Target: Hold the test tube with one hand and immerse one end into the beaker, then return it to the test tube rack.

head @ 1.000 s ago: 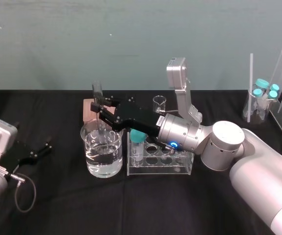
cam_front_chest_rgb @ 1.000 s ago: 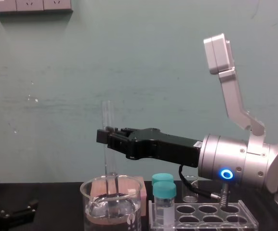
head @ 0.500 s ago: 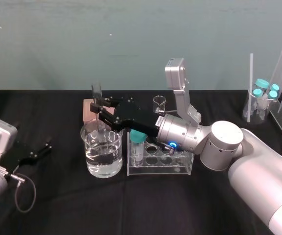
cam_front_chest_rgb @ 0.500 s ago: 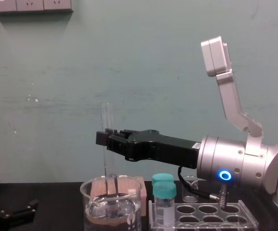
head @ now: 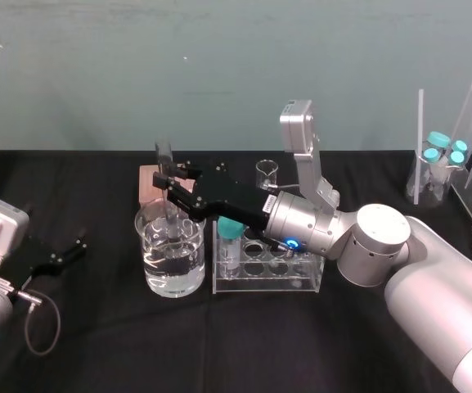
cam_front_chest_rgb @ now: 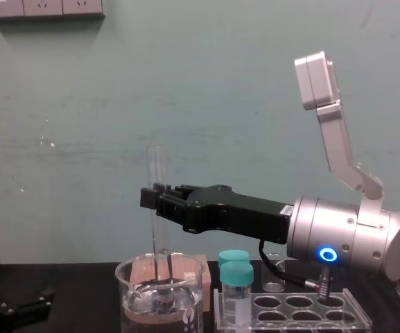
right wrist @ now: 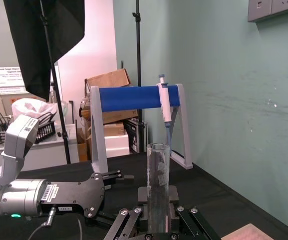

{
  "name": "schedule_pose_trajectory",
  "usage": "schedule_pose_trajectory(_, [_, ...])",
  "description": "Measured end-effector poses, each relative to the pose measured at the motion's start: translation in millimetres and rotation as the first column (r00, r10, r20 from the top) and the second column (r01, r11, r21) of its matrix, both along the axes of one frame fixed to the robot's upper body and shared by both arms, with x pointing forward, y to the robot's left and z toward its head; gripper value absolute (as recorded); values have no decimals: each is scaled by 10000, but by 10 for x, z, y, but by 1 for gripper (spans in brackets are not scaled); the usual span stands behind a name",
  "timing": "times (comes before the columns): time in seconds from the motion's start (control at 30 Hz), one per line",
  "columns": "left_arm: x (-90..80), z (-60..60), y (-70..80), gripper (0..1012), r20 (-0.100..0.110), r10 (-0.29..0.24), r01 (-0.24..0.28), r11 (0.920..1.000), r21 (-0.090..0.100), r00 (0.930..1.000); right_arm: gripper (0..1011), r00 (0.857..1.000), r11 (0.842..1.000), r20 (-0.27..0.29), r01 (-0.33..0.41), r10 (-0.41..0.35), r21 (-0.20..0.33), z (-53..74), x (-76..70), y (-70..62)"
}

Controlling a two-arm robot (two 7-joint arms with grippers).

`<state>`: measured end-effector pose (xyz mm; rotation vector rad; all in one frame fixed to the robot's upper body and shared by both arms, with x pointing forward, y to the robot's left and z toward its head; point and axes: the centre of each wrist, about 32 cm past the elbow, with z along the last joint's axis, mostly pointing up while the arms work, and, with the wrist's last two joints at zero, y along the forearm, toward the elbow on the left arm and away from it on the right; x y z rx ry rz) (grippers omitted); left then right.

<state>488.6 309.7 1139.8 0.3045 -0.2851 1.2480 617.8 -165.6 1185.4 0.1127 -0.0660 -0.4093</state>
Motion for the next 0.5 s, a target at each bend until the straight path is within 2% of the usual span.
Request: schedule_pose_trajectory(0.5, [0, 0, 0, 1000, 0, -1, 1, 10000, 0, 10000, 225, 10000, 10000, 41, -36, 36, -1, 9, -10, -11])
